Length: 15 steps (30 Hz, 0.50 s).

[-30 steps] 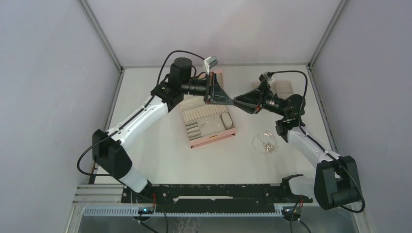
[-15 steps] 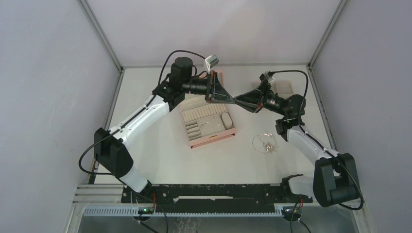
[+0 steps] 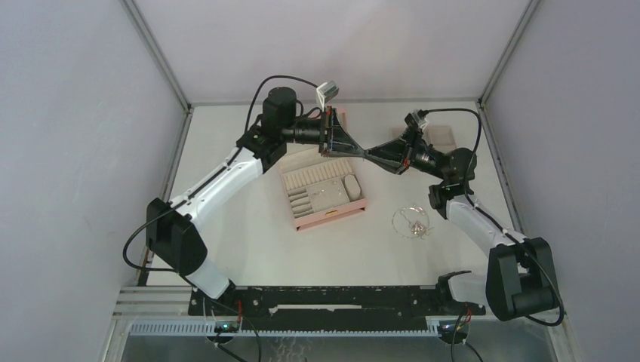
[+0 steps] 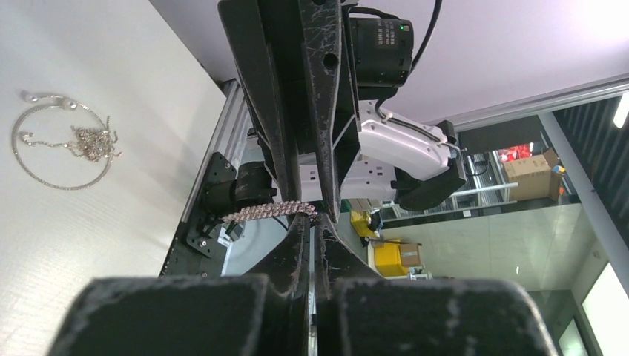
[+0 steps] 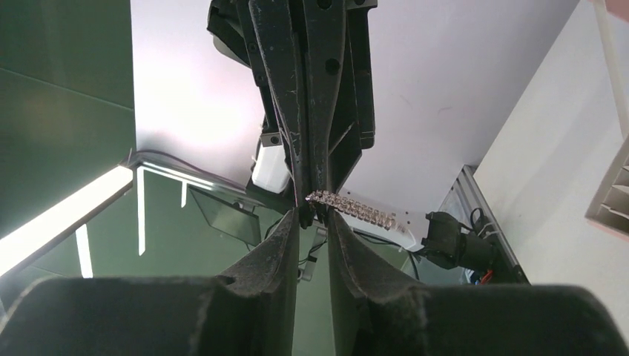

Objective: Organize the mixed jewelry
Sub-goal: Pick up the jewelry from the center of the board.

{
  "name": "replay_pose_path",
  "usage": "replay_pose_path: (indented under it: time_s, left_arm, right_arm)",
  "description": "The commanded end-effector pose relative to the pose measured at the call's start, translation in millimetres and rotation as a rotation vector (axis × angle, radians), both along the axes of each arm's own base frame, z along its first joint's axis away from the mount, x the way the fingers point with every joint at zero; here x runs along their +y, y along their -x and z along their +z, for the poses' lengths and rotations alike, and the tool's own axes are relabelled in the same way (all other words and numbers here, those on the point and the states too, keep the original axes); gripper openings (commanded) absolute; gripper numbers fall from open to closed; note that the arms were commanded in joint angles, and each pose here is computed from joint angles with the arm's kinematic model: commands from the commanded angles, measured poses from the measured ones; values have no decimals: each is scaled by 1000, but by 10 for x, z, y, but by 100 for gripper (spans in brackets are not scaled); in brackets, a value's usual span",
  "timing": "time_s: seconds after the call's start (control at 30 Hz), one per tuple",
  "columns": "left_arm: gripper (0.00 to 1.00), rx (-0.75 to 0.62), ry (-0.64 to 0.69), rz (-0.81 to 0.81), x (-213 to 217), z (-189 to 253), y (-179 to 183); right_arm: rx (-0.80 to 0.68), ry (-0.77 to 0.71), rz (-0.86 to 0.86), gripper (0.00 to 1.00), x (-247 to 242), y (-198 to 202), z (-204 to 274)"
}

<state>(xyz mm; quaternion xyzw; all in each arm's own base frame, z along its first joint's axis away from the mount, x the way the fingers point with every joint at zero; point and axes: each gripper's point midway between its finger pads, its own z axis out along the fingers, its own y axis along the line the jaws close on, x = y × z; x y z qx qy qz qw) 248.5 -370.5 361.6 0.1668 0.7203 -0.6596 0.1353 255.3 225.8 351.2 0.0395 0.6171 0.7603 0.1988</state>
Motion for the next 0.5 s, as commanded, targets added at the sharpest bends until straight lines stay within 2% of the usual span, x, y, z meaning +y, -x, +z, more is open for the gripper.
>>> replay_pose_path:
  time_s: [0.0, 0.47]
  left_arm:
    - [0, -46, 58, -19, 33, 133, 7]
    - [0, -43, 98, -34, 39, 174, 51]
  right_arm:
    - [-83, -39, 11, 25, -36, 83, 152]
    - [-78, -70, -3, 21, -85, 45, 166]
